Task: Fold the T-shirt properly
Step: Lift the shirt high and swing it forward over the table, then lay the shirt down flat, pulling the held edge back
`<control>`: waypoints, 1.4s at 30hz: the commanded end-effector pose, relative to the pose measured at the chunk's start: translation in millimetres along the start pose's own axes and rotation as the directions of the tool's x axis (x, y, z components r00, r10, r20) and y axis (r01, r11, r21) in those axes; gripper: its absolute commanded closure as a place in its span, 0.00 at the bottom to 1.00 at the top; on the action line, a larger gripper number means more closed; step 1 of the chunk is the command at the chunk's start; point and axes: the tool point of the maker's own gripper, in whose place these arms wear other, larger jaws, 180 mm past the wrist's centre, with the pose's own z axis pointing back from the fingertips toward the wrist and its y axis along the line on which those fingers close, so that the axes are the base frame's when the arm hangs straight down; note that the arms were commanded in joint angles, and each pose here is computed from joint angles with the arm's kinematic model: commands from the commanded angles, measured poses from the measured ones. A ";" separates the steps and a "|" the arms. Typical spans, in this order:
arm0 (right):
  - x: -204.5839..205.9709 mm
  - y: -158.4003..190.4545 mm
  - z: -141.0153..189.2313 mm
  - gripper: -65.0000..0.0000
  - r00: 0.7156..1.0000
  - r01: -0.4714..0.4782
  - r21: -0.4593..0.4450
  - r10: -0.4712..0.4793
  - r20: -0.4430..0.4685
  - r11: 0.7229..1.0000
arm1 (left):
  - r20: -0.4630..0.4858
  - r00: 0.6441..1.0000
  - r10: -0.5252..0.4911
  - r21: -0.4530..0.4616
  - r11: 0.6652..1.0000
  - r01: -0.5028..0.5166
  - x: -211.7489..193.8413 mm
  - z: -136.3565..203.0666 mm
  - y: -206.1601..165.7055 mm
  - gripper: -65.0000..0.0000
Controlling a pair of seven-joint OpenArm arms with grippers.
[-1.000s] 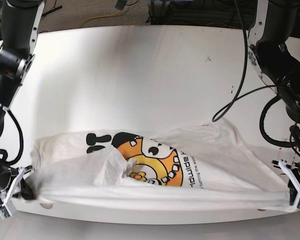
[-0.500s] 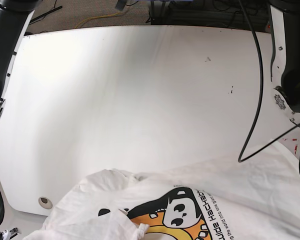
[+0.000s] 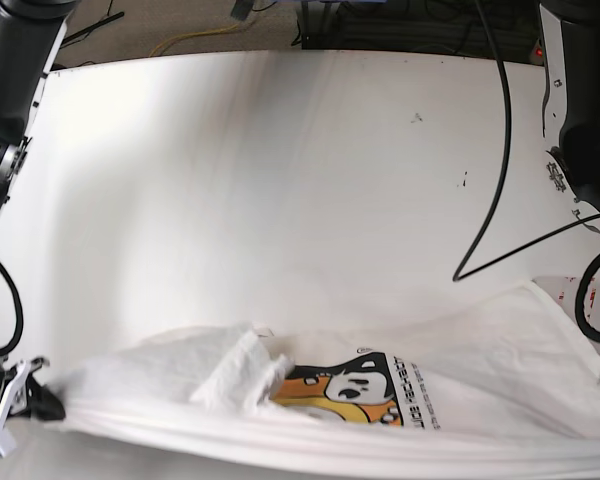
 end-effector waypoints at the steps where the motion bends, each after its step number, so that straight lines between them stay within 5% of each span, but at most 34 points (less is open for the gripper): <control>1: -12.9 -8.9 11.9 1.00 1.000 0.021 -0.033 -0.021 -0.002 0.999 | -0.100 0.995 -0.020 0.029 0.999 0.023 -30.9 2.2 -0.8 0.99; 13: -155.2 49.4 13.4 1.00 0.978 0.122 -0.001 -0.120 -0.169 0.993 | -0.424 0.904 -0.045 -0.195 0.980 -0.043 -177.3 28.0 -100.2 0.99; 30: -297.9 126.7 48.8 1.00 0.870 0.357 -0.017 -0.339 -0.358 0.934 | -0.762 0.618 -0.193 -0.382 0.905 -0.189 -340.0 166.4 -186.3 0.99; 37: -332.6 146.9 63.8 1.00 0.818 0.429 -0.042 -0.408 -0.405 0.902 | -0.771 0.604 -0.203 -0.422 0.873 -0.246 -366.6 213.4 -207.5 0.99; 42: -338.9 154.7 64.2 1.00 0.806 0.450 -0.041 -0.425 -0.411 0.892 | -0.764 0.619 -0.182 -0.433 0.856 -0.282 -369.2 225.2 -221.3 0.99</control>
